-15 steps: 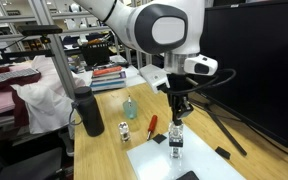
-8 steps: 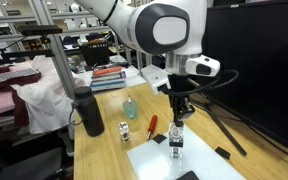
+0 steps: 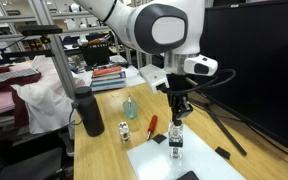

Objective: Put the silver lid on the crystal column

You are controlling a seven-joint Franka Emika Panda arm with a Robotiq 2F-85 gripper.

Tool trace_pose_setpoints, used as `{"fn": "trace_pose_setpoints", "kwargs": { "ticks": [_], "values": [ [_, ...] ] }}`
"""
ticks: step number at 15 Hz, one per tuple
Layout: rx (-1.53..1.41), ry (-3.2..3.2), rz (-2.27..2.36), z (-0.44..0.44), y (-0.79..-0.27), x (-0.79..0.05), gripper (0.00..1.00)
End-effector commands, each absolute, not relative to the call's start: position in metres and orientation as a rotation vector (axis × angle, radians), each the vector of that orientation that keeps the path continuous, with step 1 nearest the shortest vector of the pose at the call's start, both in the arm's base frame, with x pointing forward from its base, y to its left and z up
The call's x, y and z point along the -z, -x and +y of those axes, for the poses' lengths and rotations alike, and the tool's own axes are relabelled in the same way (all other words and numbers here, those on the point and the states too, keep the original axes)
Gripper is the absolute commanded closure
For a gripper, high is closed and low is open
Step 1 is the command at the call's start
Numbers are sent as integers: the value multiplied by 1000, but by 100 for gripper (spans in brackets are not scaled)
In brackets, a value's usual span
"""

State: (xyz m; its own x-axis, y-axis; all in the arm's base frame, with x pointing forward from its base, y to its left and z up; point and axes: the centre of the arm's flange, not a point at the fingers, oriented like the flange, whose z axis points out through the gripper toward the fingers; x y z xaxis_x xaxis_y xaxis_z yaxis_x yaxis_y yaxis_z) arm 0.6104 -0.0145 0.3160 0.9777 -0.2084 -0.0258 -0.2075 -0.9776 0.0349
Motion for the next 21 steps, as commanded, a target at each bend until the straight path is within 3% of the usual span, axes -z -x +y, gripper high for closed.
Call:
{"fn": "trace_pose_setpoints", "kwargs": {
  "ticks": [1, 21],
  "values": [
    [88, -3092, -351, -15, -603, -313, 97],
    [-9, -3115, -460, -25, -589, -350, 97]
  ]
}}
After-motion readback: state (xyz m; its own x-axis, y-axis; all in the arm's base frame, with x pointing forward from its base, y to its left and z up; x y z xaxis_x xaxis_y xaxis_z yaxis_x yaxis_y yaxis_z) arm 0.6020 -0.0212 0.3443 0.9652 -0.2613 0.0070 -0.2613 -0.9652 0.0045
